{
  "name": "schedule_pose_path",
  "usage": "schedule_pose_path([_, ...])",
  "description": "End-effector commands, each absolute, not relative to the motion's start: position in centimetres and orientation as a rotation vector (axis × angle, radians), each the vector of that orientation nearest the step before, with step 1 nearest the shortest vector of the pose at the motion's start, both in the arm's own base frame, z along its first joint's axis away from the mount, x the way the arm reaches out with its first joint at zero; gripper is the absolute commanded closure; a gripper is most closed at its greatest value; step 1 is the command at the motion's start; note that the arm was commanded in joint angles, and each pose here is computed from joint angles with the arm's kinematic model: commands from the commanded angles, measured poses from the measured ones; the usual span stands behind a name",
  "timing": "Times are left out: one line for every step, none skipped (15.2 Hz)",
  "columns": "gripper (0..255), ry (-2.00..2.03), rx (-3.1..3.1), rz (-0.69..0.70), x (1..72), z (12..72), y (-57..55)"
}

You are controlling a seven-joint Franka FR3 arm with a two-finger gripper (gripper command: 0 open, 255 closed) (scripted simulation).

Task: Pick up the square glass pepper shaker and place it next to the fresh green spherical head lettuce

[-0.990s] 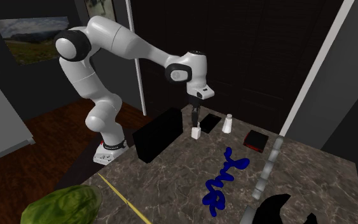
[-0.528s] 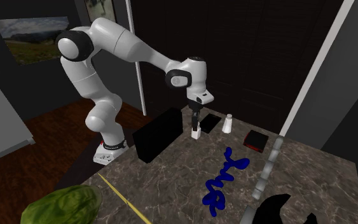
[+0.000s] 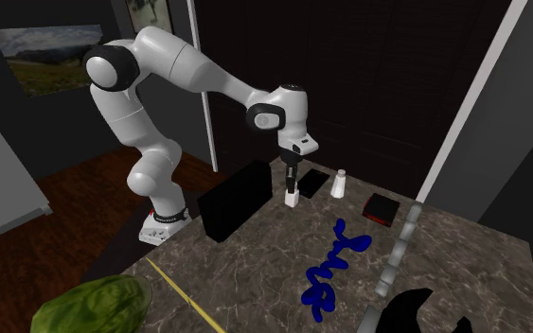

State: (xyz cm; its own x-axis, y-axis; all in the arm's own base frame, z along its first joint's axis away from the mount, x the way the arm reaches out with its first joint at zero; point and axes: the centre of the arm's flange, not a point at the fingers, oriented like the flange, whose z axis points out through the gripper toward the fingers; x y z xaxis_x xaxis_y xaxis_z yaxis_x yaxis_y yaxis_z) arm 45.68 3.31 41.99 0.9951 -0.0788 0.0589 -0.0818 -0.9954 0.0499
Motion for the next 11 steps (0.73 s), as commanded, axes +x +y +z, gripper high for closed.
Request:
schedule_pose_path([255, -0.124, 3.086, 0.087, 45.7, 42.0, 3.3])
schedule_pose_path([255, -0.124, 3.086, 0.087, 45.7, 42.0, 3.3])
schedule_pose_path([255, -0.124, 3.086, 0.087, 45.7, 42.0, 3.3])
schedule_pose_path([255, -0.124, 3.086, 0.087, 45.7, 42.0, 3.3])
schedule_pose_path([255, -0.124, 3.086, 0.087, 45.7, 42.0, 3.3])
schedule_pose_path([255, -0.124, 3.086, 0.088, 45.7, 42.0, 3.3])
schedule_pose_path([255, -0.124, 3.086, 0.088, 45.7, 42.5, 3.3])
schedule_pose_path([255, -0.124, 3.086, 0.088, 45.7, 43.0, 3.3])
schedule_pose_path([255, -0.124, 3.086, 0.088, 45.7, 43.6, 3.3])
schedule_pose_path([255, -0.124, 3.086, 0.088, 45.7, 44.1, 3.3])
schedule_pose_path([255, -0.124, 3.086, 0.088, 45.7, 44.6, 3.3])
